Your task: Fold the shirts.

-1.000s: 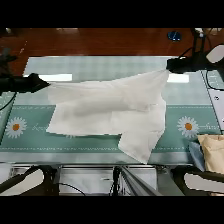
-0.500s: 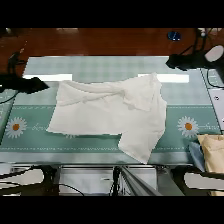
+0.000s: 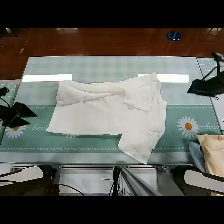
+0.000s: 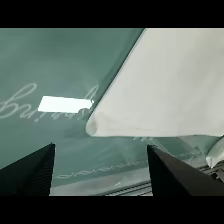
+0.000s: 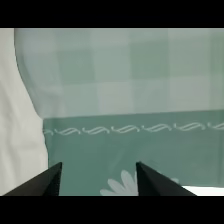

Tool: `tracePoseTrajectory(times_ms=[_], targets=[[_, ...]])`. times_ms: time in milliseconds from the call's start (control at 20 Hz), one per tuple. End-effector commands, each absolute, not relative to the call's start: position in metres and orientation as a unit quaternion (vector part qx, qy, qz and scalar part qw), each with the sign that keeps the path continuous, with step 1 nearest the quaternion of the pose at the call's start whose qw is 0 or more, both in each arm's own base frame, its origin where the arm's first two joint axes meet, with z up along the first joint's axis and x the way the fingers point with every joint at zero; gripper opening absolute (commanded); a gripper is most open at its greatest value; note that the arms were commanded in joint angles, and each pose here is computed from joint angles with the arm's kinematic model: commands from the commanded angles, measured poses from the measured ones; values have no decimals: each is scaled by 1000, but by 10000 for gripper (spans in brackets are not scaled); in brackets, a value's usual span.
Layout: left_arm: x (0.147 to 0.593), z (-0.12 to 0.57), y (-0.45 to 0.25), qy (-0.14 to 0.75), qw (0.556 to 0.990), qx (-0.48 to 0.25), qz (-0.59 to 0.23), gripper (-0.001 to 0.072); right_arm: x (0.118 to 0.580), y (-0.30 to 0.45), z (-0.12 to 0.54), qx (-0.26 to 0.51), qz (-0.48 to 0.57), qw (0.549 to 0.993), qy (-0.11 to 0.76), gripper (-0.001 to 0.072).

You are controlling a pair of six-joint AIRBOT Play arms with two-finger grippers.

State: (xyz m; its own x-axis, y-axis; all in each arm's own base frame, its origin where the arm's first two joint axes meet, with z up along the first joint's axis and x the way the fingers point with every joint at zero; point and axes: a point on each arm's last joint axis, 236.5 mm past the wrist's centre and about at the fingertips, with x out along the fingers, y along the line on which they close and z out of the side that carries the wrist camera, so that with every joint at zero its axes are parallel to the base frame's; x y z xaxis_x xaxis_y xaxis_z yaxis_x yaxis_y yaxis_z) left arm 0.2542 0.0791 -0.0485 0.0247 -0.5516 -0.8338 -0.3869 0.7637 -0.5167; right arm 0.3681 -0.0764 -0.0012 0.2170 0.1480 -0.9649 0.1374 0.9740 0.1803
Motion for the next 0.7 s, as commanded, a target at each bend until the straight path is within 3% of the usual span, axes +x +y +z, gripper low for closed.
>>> tracePoseTrajectory(times_ms=[0, 300, 550, 600, 650], targets=[[231, -72, 73, 713, 611, -339, -60, 683, 337, -60, -29, 159, 42, 736, 656, 537], [252, -95, 50, 714, 632, -292, -70, 683, 341, -51, -36, 181, 48, 741, 645, 525], [254, -120, 19, 749, 596, -277, -87, 681, 343, -45, -33, 192, 55, 742, 640, 524], [256, -126, 16, 752, 592, -279, -78, 669, 344, -43, -33, 196, 57, 742, 639, 524], [254, -129, 22, 758, 590, -271, -60, 536, 344, -42, -30, 197, 59, 743, 636, 524]])
